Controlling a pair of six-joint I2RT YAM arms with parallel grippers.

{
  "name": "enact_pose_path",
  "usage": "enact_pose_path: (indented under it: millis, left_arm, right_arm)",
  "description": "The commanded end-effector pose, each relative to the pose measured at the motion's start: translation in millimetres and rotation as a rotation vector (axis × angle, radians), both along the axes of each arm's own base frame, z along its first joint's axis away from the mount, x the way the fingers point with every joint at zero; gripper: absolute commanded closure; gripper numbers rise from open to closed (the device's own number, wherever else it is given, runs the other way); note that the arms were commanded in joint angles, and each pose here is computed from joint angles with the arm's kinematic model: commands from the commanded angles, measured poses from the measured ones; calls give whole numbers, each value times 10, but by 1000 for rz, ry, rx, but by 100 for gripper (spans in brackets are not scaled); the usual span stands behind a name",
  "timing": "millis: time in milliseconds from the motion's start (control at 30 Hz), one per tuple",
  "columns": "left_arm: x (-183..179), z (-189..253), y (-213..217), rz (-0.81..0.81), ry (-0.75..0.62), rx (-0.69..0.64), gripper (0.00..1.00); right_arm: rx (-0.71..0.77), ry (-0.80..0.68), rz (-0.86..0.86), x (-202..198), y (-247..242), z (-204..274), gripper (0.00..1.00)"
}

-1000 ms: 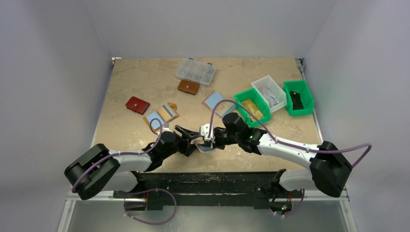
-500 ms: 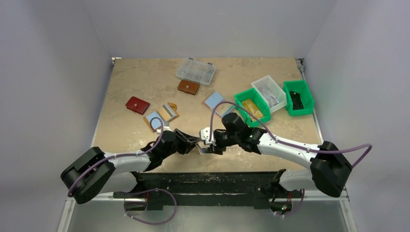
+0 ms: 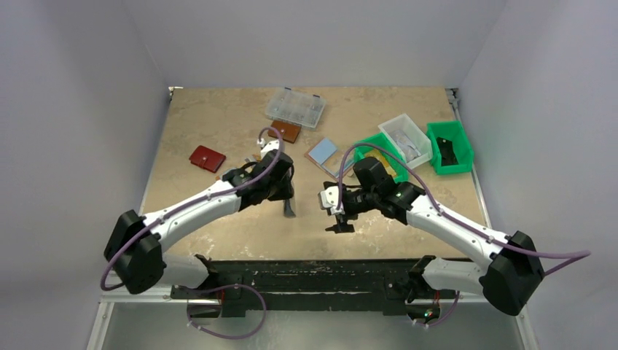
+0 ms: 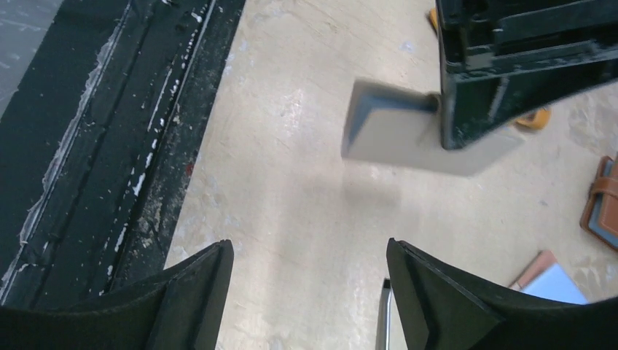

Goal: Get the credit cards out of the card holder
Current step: Open the card holder at the center of the board.

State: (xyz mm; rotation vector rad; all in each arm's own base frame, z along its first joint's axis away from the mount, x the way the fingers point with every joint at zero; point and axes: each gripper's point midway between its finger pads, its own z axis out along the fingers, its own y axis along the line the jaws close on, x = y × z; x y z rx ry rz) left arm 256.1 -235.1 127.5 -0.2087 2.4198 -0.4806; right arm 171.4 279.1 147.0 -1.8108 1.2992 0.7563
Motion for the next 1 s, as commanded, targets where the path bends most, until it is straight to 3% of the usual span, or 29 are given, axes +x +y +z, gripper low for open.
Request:
enact_pose_path:
  millis: [0, 133, 400, 500, 667, 967]
  left_arm:
    - [-140, -188, 462, -187, 105, 444, 95]
    - [-25, -174, 455, -181, 116, 624, 95]
    - [61, -335, -7, -229, 95, 701, 92]
    - [19, -513, -140, -256, 120, 706, 83]
    - [-55, -700, -323, -285, 139, 648, 68]
    - [-147, -616, -550, -293, 91, 423, 50]
  right_arm:
    - [44, -51, 1, 71, -91, 247, 14]
    - [58, -63, -28, 131, -169, 302, 14]
    - [52, -65, -40, 171, -225, 293, 13]
    - [53, -65, -41, 175, -241, 296, 13]
    - [57, -66, -40, 175, -263, 311, 13]
    - [58, -58, -31, 155, -291, 310, 13]
